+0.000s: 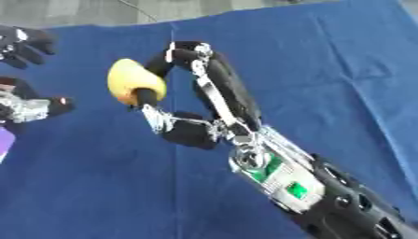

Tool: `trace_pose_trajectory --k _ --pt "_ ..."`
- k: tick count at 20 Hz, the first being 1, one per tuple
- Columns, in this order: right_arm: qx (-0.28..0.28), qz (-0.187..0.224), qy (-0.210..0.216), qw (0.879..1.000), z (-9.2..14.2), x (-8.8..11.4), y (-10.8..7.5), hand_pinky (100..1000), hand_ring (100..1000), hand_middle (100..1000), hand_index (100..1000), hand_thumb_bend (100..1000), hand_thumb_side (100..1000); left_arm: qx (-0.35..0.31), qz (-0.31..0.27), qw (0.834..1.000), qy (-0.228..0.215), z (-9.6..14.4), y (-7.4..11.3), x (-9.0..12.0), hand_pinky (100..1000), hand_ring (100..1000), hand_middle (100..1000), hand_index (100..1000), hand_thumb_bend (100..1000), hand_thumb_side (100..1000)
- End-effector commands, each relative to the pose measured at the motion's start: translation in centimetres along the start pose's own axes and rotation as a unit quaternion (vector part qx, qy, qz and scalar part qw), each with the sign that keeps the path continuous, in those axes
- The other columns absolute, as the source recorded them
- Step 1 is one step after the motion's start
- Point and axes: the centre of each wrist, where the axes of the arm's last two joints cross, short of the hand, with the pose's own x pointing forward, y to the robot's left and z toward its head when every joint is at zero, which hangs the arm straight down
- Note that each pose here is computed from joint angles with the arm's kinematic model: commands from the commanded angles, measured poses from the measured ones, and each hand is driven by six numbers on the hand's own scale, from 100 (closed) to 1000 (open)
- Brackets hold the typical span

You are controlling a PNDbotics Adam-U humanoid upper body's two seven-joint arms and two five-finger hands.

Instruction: Pick up the objects with one hand, pass them to the other hand, and then place them into the box on the other side of the table.

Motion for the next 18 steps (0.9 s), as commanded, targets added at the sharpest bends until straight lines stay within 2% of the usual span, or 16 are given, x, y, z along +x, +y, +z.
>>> trace_pose_trajectory --k 1,10,18 --pt "0.002 0.006 -0.025 1.0 -0.39 0.28 -0.14 818 580 447 566 100 100 0.008 -0.004 1.0 -0.021 0.03 0.53 0.9 832 815 815 945 570 526" --pt "0.02 -0.001 -0.047 0.999 -0.26 0.18 0.21 822 581 448 567 100 100 -0.021 0.027 0.994 -0.105 -0.28 0.52 1.7 829 807 805 925 532 527" --pt "0.025 -0.009 -0.059 0.998 -0.42 0.62 -0.04 824 582 448 567 100 100 -0.083 0.042 0.986 -0.139 -0.37 0.28 1.82 833 813 804 923 495 559"
